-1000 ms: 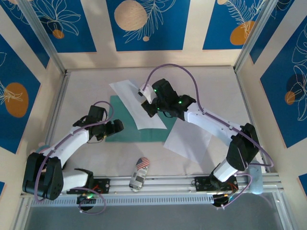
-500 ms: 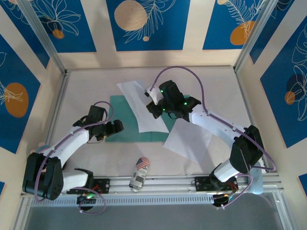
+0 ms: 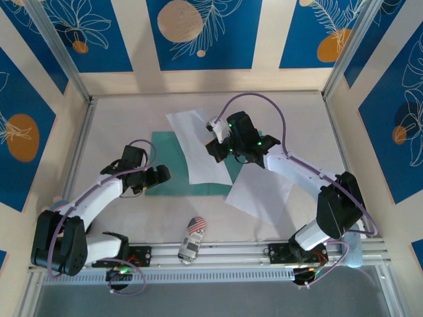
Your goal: Put the files into the folder
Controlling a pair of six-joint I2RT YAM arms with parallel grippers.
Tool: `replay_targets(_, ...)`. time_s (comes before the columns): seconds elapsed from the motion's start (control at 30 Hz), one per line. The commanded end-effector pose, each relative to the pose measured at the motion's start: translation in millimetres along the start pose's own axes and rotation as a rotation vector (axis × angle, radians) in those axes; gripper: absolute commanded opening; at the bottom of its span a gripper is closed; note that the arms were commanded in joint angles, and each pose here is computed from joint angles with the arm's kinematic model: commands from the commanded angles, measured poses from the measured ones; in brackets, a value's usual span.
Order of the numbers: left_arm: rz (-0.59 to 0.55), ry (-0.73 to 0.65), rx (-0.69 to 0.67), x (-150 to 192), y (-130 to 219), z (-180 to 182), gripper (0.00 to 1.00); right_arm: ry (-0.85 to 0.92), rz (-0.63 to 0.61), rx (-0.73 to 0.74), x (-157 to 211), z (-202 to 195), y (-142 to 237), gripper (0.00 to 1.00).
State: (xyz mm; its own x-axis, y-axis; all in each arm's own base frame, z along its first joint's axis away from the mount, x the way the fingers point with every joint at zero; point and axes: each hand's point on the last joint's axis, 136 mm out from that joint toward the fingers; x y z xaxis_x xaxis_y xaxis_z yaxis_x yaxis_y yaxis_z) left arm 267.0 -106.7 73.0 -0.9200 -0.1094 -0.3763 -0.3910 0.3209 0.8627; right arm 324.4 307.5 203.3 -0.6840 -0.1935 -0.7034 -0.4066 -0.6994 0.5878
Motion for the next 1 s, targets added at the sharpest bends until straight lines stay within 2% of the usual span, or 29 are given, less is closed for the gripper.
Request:
replay_targets(0.0, 0.021, -0.008, -0.005, 6, -2, 3, 0.96, -0.009, -0.028, -0.053, -6, 7, -2, 0.00)
replay_targets(0.5, 0.026, -0.001, 0.001, 9, -6, 4, 0.96, -0.073, -0.006, -0.080, -1, -4, -25, 0.00)
replay_targets(0.97, 0.043, 0.004, 0.009, 12, -12, 4, 0.96, -0.189, 0.032, -0.117, 10, -30, -41, 0.00)
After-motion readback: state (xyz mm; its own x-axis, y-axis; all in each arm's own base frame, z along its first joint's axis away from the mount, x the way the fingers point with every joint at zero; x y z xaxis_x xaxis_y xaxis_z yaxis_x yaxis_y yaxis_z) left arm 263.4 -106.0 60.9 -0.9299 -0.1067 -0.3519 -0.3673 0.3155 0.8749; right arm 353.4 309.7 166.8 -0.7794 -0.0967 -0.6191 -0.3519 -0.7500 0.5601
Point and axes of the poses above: each hand's point on the last joint's axis, 136 mm out from that joint toward the fingers, its own y axis back along the fingers, its own z axis along the line the jaws close on, x = y × z, and after that the axes turned 14 degrees about -y, right-handed
